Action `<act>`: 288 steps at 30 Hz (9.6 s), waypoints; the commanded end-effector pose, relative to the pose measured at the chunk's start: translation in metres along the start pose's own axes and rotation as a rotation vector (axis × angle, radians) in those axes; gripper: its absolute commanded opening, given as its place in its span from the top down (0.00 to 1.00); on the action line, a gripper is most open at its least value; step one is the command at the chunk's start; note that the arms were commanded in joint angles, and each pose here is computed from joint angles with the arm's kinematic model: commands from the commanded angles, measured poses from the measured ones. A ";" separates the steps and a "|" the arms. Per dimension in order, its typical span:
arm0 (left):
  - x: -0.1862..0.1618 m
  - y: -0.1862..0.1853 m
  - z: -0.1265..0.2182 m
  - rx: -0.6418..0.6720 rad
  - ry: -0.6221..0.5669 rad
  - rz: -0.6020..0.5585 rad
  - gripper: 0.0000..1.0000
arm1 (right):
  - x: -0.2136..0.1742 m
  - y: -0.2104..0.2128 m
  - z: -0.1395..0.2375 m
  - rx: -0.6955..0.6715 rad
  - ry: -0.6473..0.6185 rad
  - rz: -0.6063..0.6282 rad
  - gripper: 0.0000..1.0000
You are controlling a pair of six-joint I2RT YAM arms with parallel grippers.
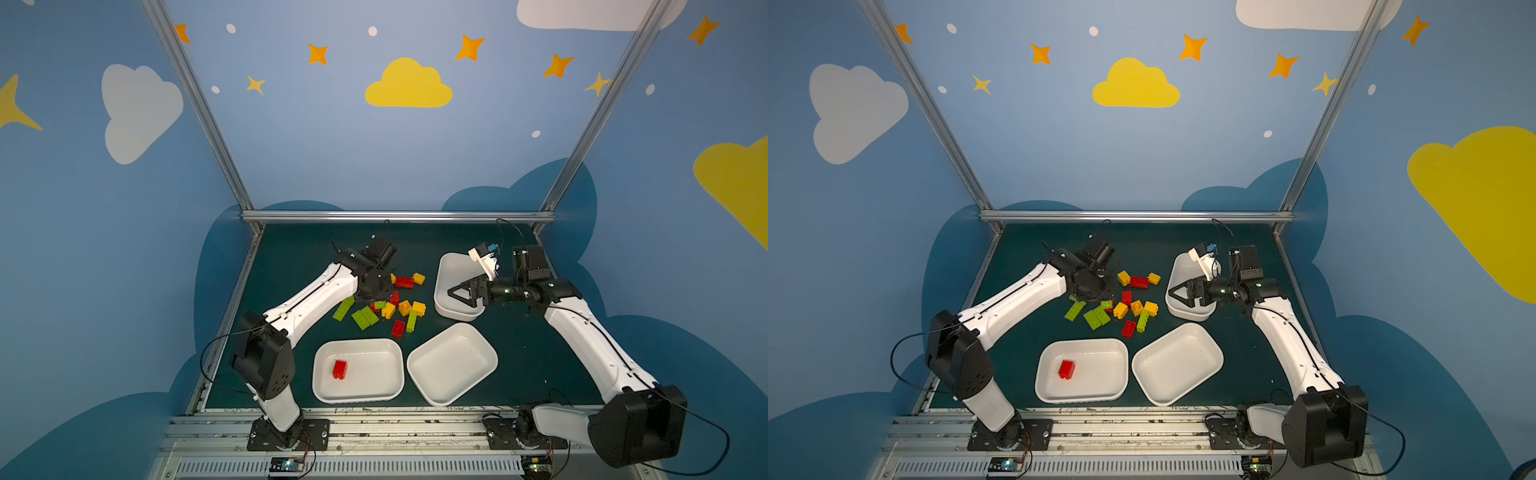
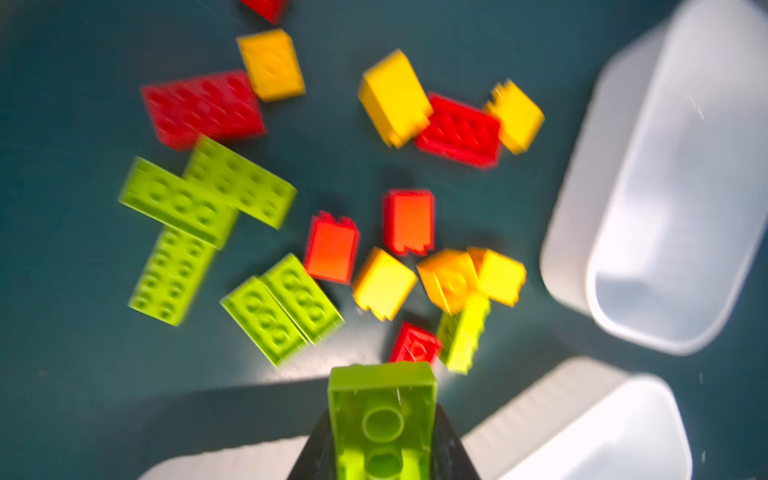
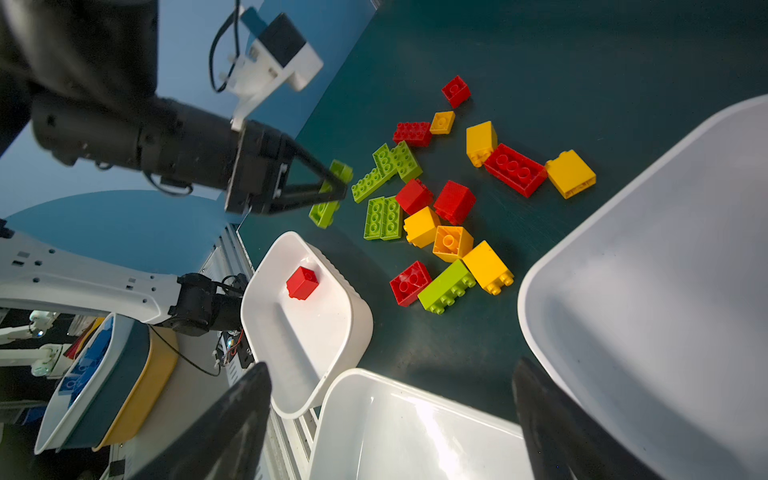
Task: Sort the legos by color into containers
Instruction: 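Carry the lime-green brick with the left gripper and drop it into the middle bin, then return the left gripper to the pile and grasp another red brick, then carry the red brick with the left gripper and drop it into the nearer bin, then move the left gripper back to the pile and grasp a lime-green brick, then carry the lime-green brick with the left gripper and drop it into the middle bin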
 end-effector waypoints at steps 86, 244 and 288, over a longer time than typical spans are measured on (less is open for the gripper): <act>0.147 0.110 -0.140 0.119 0.044 -0.805 0.32 | -0.018 -0.011 0.009 -0.046 0.033 -0.077 0.11; 0.046 0.150 -0.110 0.069 0.211 -0.340 0.71 | -0.018 -0.004 0.006 0.003 0.017 -0.054 0.11; -0.181 -0.107 -0.081 -0.347 0.295 -0.683 0.67 | -0.041 -0.021 0.013 -0.034 0.054 -0.215 0.13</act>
Point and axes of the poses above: each gripper's point midway between its finger pads, its own z axis back along the fingers, its own y axis along the line the jaws close on, x = y × z, the point moved 9 cm from there along z, back along the fingers, and after that the axes turned 5 degrees about z, right-handed, at the moved point
